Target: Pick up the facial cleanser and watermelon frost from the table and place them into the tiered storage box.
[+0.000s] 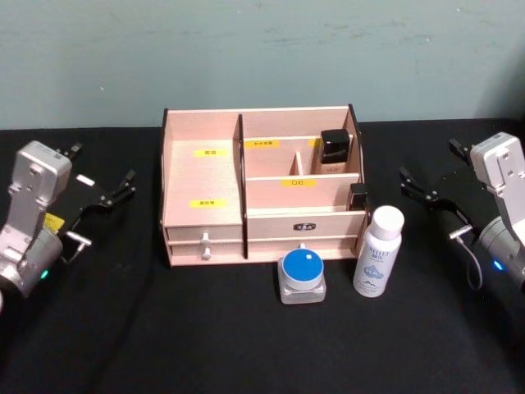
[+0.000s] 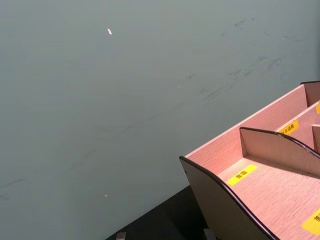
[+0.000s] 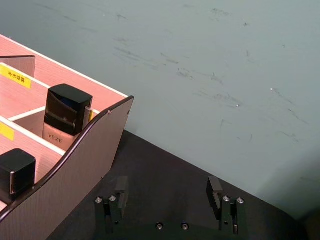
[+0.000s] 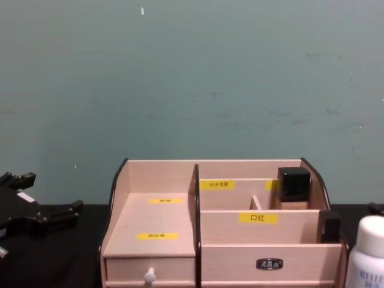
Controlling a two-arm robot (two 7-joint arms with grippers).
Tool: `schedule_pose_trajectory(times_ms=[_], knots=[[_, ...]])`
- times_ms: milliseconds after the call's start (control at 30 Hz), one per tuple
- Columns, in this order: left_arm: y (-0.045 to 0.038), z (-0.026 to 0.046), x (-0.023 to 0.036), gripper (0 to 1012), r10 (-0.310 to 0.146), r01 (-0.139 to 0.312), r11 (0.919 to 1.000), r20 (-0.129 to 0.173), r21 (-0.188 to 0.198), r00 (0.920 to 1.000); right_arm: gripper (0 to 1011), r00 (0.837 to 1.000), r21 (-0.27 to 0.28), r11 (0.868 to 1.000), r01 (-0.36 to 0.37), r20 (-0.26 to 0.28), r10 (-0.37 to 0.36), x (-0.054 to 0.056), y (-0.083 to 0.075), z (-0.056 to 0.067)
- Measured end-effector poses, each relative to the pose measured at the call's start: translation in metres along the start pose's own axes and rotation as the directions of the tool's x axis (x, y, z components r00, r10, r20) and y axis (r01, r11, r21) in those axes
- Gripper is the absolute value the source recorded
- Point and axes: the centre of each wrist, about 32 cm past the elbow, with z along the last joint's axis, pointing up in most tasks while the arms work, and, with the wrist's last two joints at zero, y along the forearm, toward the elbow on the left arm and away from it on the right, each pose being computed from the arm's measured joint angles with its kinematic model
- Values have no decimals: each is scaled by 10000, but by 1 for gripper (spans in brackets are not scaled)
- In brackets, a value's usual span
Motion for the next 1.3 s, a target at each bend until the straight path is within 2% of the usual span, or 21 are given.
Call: schedule_pose_trajectory(times_ms=[1300], knots=[[0, 0, 0, 1001, 0, 0, 10000, 0, 1, 10000, 1000, 10000, 0, 10000, 0, 1, 0, 0, 0, 0]])
